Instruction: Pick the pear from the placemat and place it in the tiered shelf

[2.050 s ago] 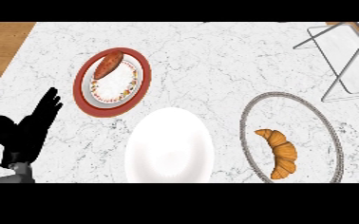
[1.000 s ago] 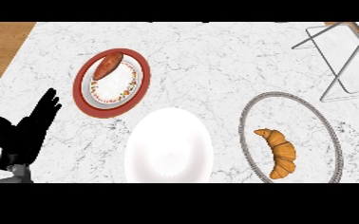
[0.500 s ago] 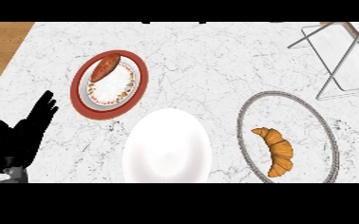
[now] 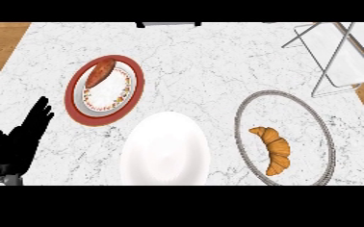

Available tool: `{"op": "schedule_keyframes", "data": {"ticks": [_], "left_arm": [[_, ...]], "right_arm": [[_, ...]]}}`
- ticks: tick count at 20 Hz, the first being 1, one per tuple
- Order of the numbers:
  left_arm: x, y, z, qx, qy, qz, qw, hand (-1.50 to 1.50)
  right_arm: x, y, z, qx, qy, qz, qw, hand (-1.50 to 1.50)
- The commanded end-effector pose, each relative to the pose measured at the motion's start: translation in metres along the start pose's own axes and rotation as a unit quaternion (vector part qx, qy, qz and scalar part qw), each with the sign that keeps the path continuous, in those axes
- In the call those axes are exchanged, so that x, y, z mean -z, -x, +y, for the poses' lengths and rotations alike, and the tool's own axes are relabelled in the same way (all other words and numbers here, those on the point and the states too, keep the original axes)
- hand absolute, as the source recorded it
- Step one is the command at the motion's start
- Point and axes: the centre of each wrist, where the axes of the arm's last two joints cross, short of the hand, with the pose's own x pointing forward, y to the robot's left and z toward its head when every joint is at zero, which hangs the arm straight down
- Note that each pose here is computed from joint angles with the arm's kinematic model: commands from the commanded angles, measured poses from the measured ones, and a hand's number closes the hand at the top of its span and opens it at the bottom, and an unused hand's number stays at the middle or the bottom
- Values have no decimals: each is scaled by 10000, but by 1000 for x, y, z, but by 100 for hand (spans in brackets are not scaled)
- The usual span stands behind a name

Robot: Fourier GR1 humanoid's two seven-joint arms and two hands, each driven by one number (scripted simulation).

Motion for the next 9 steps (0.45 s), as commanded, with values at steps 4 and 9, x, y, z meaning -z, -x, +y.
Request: {"op": "schedule_keyframes", "data": {"ticks": [4,9], "left_arm": [[-11,8,16,62,-182,137,9997,0],[-10,12,1,-26,-212,181,9996,0]], "right_arm": [[-21,1,-68,-475,-45,713,9963,-150],[-47,4,-120,-256,-76,506,9984,-150]]}}
